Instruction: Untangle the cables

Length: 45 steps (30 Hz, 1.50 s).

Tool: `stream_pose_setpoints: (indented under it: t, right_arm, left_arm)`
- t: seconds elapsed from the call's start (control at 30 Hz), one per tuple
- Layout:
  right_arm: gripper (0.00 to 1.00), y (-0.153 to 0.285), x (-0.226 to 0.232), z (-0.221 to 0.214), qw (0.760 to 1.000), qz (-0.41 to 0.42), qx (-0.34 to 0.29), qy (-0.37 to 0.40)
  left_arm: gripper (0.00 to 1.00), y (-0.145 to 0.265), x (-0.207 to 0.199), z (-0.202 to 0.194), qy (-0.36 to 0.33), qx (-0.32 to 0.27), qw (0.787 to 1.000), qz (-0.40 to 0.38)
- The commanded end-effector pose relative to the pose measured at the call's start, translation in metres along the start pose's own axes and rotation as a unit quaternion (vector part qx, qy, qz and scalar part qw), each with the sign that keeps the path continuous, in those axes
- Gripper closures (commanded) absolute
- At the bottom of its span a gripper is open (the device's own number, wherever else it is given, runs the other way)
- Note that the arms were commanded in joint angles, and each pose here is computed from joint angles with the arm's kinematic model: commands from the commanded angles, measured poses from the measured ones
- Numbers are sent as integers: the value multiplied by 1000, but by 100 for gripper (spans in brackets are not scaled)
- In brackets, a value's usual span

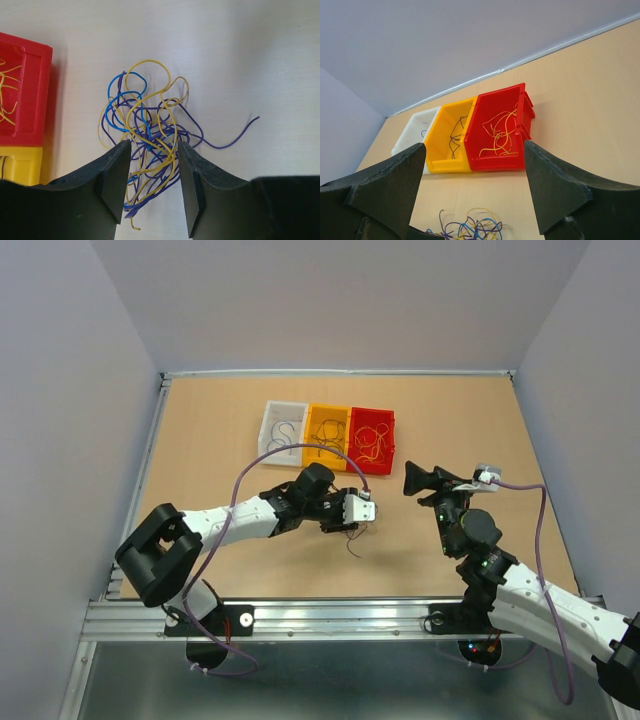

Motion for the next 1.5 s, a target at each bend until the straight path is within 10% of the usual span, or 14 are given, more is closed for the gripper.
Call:
stream_pose_setpoints:
  t: [0.0,0.17,0.53,0.77,0.93,1.27,1.47]
  right_arm:
    - [16,-3,19,23,999,17,-27,-33]
    - [16,-3,18,23,999,17,-26,-33]
    - [19,-7,36,2,991,132,30,-3]
    - [21,-7,68,-34,934,326,142,26]
    - [26,-19,66,-68,931,306,199,25]
    - [37,-36,71,-149,875,347,337,-8]
    - [44,-42,64,-155,896,296,331,-13]
  left_arm:
    - [48,0,6,9,-15,-13,1000,13]
    - [99,-7,9,5,-7,3,1000,14]
    - [100,32,19,49,-3,-72,997,39]
    - [100,74,18,95,16,-155,988,17]
    - [100,104,29,128,9,-190,981,32]
    - [100,205,83,221,51,-252,938,231]
    - [100,248,114,242,66,-256,880,395]
Point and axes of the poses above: each gripper's point midway between its finger pads, its own y axis back along the fingers, its own x axis along the line the jaws close on, z = x × y, the point moved 10 cm from there along y, back along the fingers, and after that the axes turned 6 degrees about -y, right-handed, at the moved point
